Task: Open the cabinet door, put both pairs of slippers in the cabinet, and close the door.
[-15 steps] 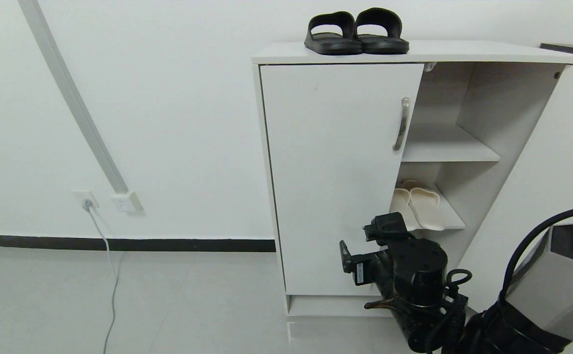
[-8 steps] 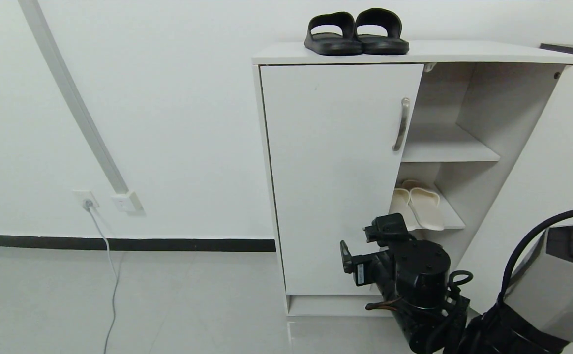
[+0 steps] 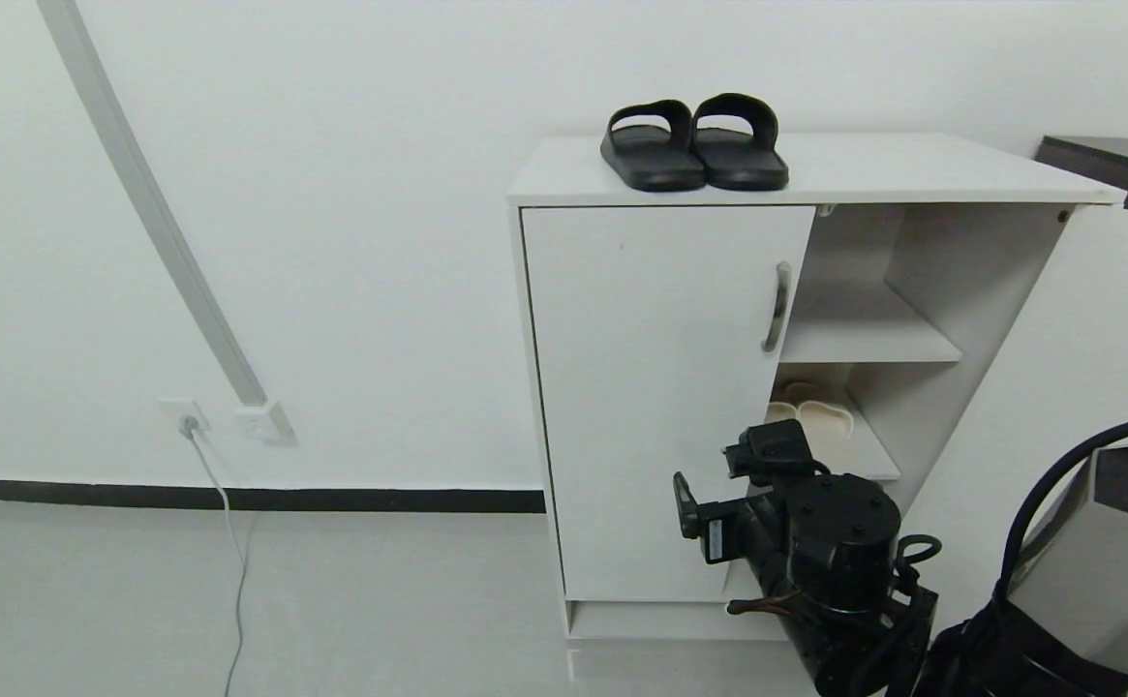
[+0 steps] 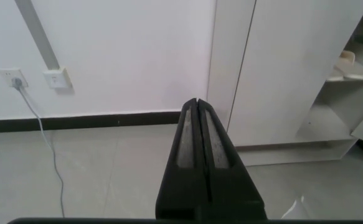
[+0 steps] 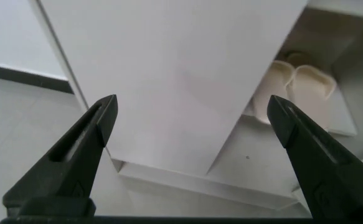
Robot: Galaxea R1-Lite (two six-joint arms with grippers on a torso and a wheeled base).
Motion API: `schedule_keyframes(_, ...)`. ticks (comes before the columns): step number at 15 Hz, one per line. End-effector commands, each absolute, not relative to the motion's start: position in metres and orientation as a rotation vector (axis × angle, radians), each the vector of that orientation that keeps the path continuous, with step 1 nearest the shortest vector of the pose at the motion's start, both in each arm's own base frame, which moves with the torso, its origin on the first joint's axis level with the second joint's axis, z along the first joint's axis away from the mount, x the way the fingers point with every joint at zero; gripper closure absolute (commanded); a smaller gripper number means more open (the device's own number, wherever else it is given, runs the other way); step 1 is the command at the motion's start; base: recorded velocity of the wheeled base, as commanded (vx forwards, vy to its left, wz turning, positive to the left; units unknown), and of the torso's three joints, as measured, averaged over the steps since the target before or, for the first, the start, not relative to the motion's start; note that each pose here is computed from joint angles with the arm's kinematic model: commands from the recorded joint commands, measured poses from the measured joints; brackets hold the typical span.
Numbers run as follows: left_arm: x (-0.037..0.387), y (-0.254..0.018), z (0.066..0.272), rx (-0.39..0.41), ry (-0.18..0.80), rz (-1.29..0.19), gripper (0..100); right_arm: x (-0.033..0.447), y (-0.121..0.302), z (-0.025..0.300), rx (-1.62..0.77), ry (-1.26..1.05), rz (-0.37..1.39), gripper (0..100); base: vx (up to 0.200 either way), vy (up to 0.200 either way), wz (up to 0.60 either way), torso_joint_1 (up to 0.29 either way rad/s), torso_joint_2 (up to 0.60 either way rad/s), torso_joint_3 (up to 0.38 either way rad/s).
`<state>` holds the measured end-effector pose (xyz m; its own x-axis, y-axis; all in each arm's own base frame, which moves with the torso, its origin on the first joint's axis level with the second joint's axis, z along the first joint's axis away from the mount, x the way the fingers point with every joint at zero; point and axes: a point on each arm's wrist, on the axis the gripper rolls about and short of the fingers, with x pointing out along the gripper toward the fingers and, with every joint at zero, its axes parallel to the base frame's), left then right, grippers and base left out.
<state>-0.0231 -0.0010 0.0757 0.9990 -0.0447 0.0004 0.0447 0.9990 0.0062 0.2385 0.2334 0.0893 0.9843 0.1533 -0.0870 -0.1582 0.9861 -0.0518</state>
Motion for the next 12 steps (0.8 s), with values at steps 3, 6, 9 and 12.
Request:
schedule_keyframes(3,-0.0229,-0.0010,0.0756,0.006,0.001,-0.044,100,0.2372,0.2314,0.0885,-0.061,0.085,0.156,0,0.000,0.000,0.00,0.111,-0.46,-0.346)
schedule_keyframes(6,-0.0229,-0.0010,0.0756,0.006,0.001,-0.044,100,0.2370,0.2319,0.0883,-0.060,0.084,0.156,0,0.000,0.000,0.00,0.132,-0.46,-0.333)
schedule_keyframes(9,-0.0229,-0.0010,0.0756,0.006,0.001,-0.044,100,0.2369,0.2318,0.0888,-0.061,0.083,0.154,0,0.000,0.000,0.00,0.159,-0.47,-0.323)
schedule_keyframes(12,-0.0229,-0.0010,0.0756,0.006,0.001,-0.044,100,0.2374,0.2315,0.0883,-0.062,0.084,0.154,0,0.000,0.000,0.00,0.181,-0.50,-0.325)
